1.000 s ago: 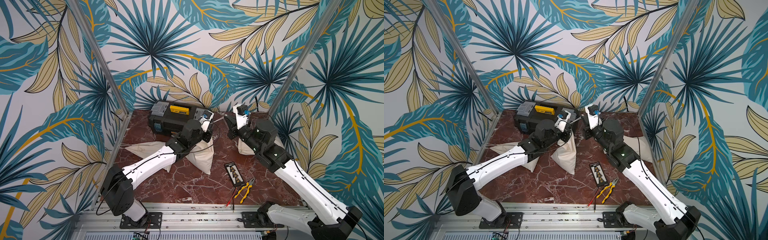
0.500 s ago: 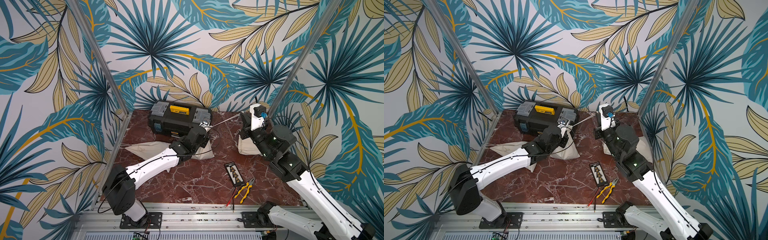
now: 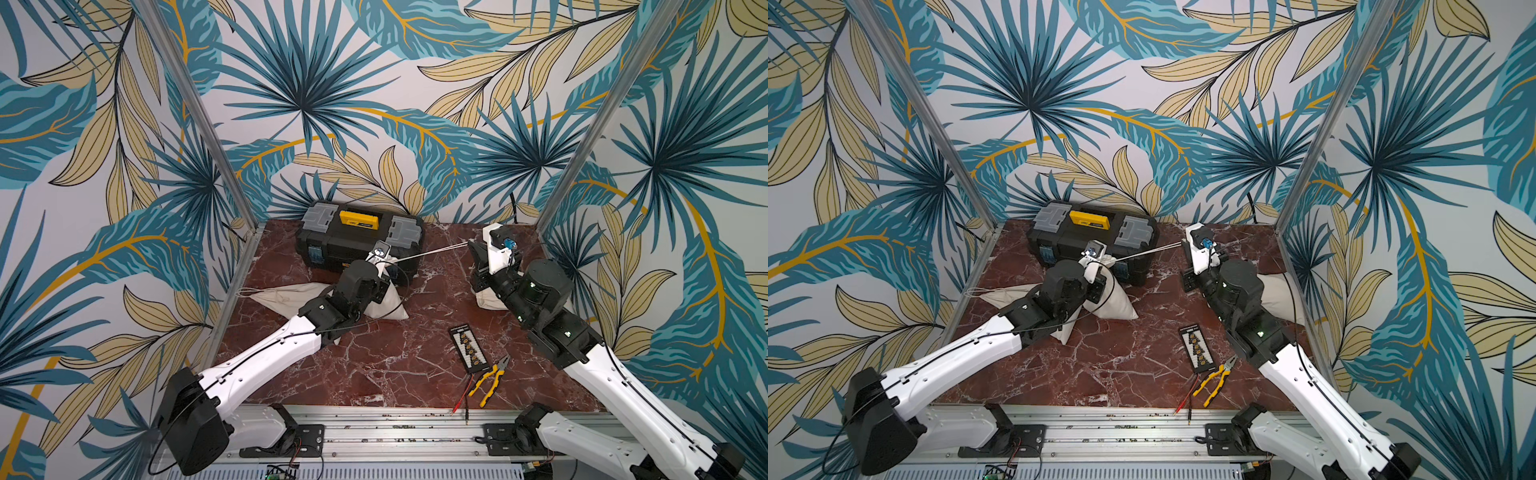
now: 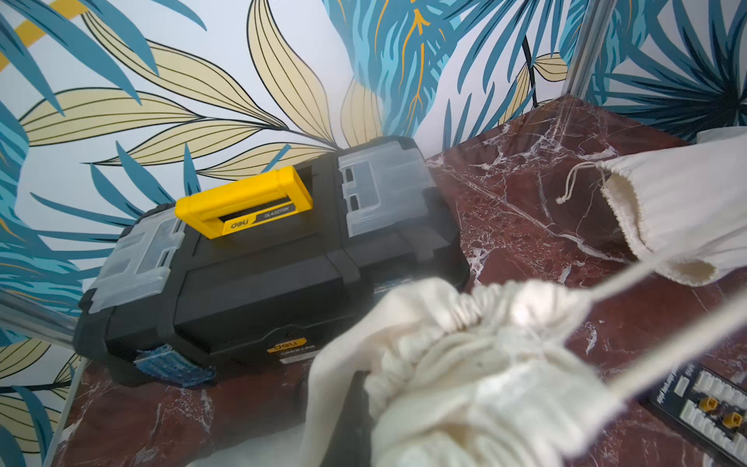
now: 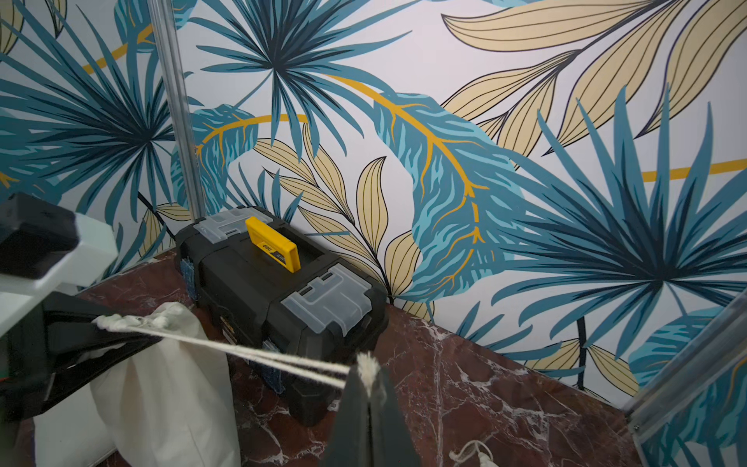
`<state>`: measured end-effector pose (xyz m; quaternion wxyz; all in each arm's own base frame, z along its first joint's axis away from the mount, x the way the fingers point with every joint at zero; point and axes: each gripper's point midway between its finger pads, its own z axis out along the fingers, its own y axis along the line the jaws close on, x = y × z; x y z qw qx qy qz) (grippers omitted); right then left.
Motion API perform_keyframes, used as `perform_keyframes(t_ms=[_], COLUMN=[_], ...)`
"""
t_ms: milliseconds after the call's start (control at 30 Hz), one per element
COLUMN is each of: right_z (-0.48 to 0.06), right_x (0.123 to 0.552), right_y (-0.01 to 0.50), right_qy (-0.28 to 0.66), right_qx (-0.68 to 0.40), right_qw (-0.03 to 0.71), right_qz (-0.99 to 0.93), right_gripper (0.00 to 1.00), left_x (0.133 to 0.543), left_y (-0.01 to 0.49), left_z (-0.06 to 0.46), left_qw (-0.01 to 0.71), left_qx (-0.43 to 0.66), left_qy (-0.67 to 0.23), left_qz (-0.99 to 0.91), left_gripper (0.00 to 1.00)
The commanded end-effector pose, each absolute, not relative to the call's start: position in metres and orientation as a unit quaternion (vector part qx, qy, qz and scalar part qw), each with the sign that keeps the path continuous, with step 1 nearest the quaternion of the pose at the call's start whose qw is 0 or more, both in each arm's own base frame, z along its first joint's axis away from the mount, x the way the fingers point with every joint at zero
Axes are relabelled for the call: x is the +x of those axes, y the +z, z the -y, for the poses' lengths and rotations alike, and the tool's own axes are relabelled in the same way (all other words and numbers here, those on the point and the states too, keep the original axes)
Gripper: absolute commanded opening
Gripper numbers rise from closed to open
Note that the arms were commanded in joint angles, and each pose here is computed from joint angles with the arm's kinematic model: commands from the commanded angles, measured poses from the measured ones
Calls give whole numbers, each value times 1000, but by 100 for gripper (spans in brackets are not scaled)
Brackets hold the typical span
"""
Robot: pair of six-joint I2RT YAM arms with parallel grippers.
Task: Close the soil bag
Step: Frap the soil bag at the center of the board.
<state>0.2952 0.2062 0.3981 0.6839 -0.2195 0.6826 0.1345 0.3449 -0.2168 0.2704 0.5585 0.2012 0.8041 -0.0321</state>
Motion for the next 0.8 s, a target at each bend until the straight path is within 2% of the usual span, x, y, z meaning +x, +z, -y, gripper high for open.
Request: perform_keyframes(t_ms=[0,67,200,333,433,533,633,767], right_z=[-224,-248,-271,-278,-283,-297,-315,-334], right_x=[324,323,306,291,286,278,277,273], right_y=[376,339,281,255,264,284,303,318], right_qy=[189,233,276,289,294,319,347,389], right_qx=[-189,-225,-289,-331,-358,-395,-425,-442], right_qw=[683,647,592,566,578,596,609,611], right_qz=[-680,-690,-699,-697,-671,-622,-573,-529], right_gripper=[0,0,1,28,53,67,73,75], left_x=[342,344,352,357,357,355,353,353], left_y=[242,246,261,273,279,280,281,282], left_z=[185,190,187,193,200,205,206,208], left_qw=[529,533,536,531,530,527,528,529], left_qx=[186,188,206,248,278,298,301,298], left_qy=[7,-1,39,63,62,54,48,41], left_qz=[-828,-825,-818,-808,-799,-794,-792,-793], left_gripper=[0,0,0,0,0,0,0,0])
